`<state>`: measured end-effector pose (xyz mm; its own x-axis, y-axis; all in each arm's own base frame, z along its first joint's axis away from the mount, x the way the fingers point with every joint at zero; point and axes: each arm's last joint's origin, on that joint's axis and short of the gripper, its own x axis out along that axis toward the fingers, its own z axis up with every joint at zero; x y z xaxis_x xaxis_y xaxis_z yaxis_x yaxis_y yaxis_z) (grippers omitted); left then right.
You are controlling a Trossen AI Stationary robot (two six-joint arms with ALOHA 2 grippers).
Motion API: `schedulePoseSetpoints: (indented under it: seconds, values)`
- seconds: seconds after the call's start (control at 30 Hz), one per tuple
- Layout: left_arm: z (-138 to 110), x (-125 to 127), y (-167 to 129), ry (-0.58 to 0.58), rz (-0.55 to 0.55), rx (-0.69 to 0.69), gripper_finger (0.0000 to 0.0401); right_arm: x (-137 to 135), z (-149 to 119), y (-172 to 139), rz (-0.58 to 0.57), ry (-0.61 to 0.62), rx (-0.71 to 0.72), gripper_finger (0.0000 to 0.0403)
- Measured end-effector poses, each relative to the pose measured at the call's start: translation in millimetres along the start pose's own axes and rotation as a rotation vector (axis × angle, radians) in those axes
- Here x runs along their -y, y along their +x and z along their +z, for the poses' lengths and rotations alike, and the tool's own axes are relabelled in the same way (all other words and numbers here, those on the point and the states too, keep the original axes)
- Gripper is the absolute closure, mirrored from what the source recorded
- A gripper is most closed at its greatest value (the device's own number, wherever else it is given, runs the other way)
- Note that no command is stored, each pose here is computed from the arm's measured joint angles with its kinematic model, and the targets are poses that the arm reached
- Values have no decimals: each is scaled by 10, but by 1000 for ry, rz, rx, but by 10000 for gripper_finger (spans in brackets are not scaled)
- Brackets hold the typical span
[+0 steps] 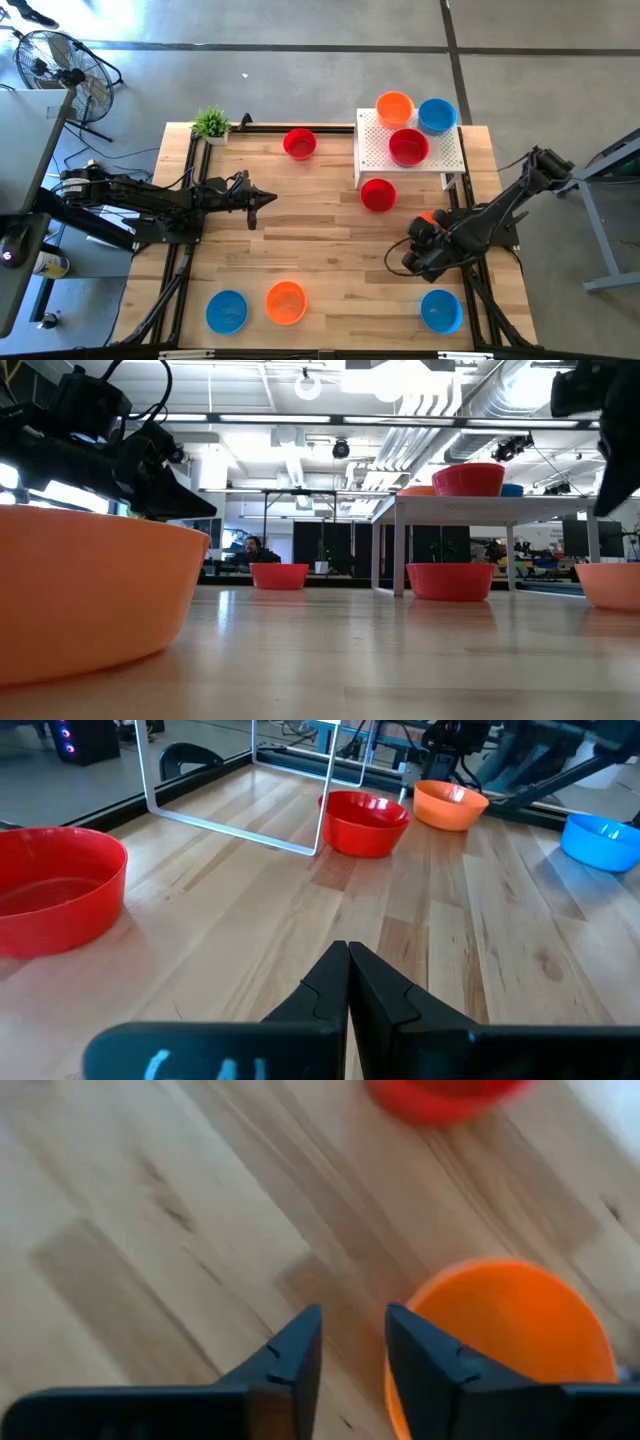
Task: Pick & Place Mini bowls
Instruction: Stack the orange bowl on top of the orange bowl on the shelf
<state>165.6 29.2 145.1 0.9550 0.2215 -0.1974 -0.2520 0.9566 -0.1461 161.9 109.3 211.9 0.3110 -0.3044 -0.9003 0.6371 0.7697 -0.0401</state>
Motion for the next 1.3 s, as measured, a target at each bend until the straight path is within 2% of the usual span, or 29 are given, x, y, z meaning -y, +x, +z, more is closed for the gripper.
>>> schedulePoseSetpoints:
  seconds: [0.13, 0.27, 0.47, 0.6, 0.67, 0.87, 0.97, 1.17, 1.3]
  values:
    - [-2, 0, 0, 0, 0, -2, 400, -42, -39, 118, -76, 24, -80, 269]
    - [-14, -2, 0, 1, 3, -15, 400, -103, -46, 284, -155, 53, -140, 254]
    - [-20, -3, 0, 1, 4, -20, 400, -140, -19, 556, -294, 100, -208, 266]
    - [-19, -3, 0, 1, 4, -20, 400, -181, -2, 690, -308, 88, -249, 291]
    - [-19, -3, 0, 1, 4, -20, 400, -210, 7, 730, -286, 61, -254, 312]
    - [-19, -4, 0, 1, 4, -20, 400, -342, 50, 756, -127, -46, -224, 393]
    - [-19, -3, 0, 1, 4, -20, 400, -410, 85, 711, -67, -108, -206, 391]
    - [-19, -4, 0, 1, 4, -20, 400, -723, 253, 425, 123, -315, -136, 399]
    - [-19, -3, 0, 1, 4, -20, 400, -868, 400, 235, 192, -380, -47, 397]
